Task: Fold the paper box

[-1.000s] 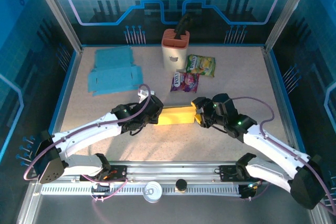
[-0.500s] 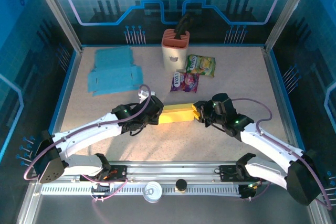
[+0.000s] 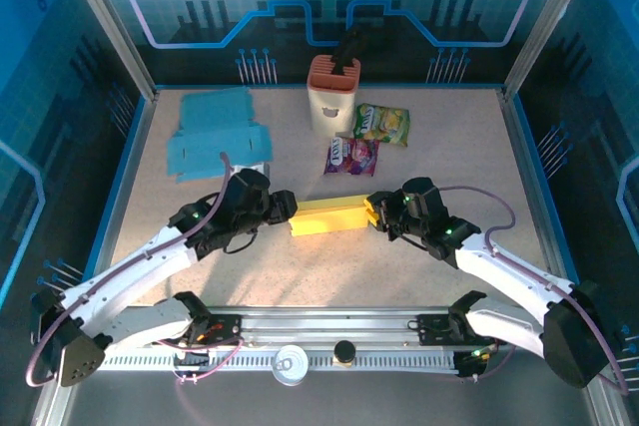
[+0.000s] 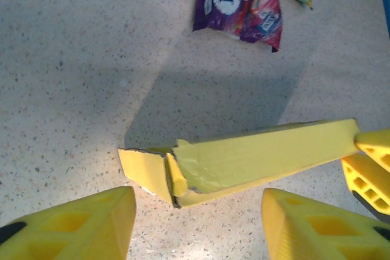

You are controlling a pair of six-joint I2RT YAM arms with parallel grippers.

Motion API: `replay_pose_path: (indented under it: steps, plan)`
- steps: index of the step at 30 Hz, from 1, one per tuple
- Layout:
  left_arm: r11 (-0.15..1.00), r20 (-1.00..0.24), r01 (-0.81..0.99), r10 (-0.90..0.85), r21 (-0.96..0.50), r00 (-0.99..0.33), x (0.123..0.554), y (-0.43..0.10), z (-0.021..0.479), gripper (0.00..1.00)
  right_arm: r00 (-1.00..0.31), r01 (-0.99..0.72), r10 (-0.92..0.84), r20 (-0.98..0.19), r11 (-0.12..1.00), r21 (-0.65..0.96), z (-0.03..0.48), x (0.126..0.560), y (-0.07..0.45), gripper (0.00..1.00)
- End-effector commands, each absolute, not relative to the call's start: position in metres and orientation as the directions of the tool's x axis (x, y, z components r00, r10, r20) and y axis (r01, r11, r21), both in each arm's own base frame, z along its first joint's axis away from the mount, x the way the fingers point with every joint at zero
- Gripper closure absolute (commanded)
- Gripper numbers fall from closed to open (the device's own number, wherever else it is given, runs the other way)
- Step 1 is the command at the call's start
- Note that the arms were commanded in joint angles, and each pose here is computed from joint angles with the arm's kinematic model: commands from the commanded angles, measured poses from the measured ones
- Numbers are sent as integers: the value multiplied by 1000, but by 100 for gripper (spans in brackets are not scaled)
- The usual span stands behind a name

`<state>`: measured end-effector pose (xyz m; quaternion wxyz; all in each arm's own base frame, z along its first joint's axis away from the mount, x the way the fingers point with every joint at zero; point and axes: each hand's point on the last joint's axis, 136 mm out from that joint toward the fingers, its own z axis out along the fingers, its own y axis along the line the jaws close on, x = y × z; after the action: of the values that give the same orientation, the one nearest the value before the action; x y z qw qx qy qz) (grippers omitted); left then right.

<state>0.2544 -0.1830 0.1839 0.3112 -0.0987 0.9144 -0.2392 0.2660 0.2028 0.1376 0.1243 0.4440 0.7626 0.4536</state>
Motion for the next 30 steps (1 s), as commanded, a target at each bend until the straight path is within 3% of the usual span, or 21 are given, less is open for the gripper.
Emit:
replay_pose_path:
  steps: [1,8,30]
  plan:
    - [805,-454,-29,-363,-593,-814,258,-196,178,49,-540,606,820,189,223,763,117,262,189,73]
    - [785,-422,-61,-396,-617,-815,262,-192,164,63,-544,605,818,186,229,763,117,263,190,74]
    - [800,-398,-102,-399,-591,-826,254,-177,135,72,-545,616,818,186,240,750,110,261,188,76]
